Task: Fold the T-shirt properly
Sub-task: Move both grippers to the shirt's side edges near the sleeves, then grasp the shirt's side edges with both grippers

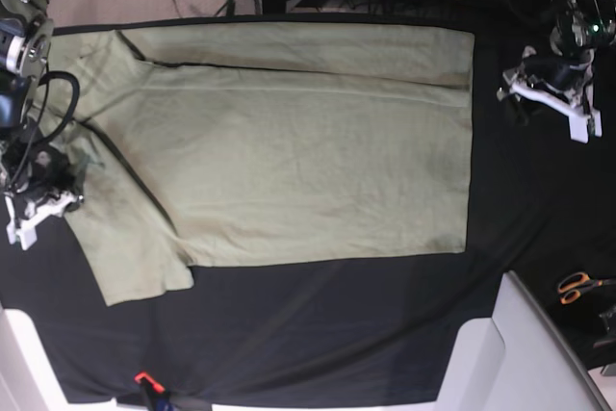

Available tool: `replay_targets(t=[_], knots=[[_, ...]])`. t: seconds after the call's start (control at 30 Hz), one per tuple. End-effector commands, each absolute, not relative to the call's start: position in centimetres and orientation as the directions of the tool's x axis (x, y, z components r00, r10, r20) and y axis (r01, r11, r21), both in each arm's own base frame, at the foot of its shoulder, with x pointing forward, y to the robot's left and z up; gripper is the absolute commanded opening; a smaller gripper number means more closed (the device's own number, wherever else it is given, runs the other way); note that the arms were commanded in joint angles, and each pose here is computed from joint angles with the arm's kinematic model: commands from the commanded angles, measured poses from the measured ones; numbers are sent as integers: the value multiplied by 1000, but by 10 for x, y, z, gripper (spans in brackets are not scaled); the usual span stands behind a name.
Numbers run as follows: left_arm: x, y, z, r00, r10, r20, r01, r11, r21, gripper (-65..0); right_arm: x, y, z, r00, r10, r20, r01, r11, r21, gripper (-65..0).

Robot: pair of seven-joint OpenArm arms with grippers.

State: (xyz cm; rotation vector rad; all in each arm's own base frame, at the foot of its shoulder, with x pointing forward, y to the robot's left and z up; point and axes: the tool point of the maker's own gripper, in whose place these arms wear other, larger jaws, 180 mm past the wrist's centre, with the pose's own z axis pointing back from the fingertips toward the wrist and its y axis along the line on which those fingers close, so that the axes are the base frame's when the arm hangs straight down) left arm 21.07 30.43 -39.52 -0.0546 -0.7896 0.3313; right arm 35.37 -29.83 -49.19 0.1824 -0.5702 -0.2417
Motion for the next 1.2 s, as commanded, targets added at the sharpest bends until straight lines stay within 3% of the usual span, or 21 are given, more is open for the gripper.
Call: replay_targets(t=[0.0,0.03,0.17,0.23,0.37,0.47,0.7,0.77,0.93,1.17], knots=[[219,310,-388,631,305,713,-267,949,-170,-321,361,-302,-484,807,-272,524,168,957,238,-582],[225,312,-388,624,314,716,-272,946,-178,-321,358,-302,-486,813,-272,515,170,956,237,-650],[256,317,-393,587,370,720,-299,926,-232,-313,355,-301,-488,819,-271,505,171,956,236,-645],[275,319,-393,565,402,720,-310,913,-265,-250,355,-301,-488,819,-271,505,171,956,236,-650],[311,302,-413,586,451,673,-303,892,-334,-26,354,-301,-489,820,-271,504,172,956,236,-650],[319,281,-441,661,442,607,-279,895,-348,0,355,-301,-488,820,-269,506,167,957,237,-650],[321,262,-472,658,496,567,-312,865,-393,-102,355,-302,-487,819,-268,507,167,957,236,-650],[317,258,-478,665,504,551,-321,859,-399,-151,355,-302,-487,819,-268,507,167,957,236,-650],[314,251,-483,682,494,539,-311,863,-397,-365,355,-301,-488,819,-267,507,166,957,236,-650],[311,245,-487,705,468,533,-289,876,-386,-508,355,-301,-488,819,-267,507,166,957,236,-650]])
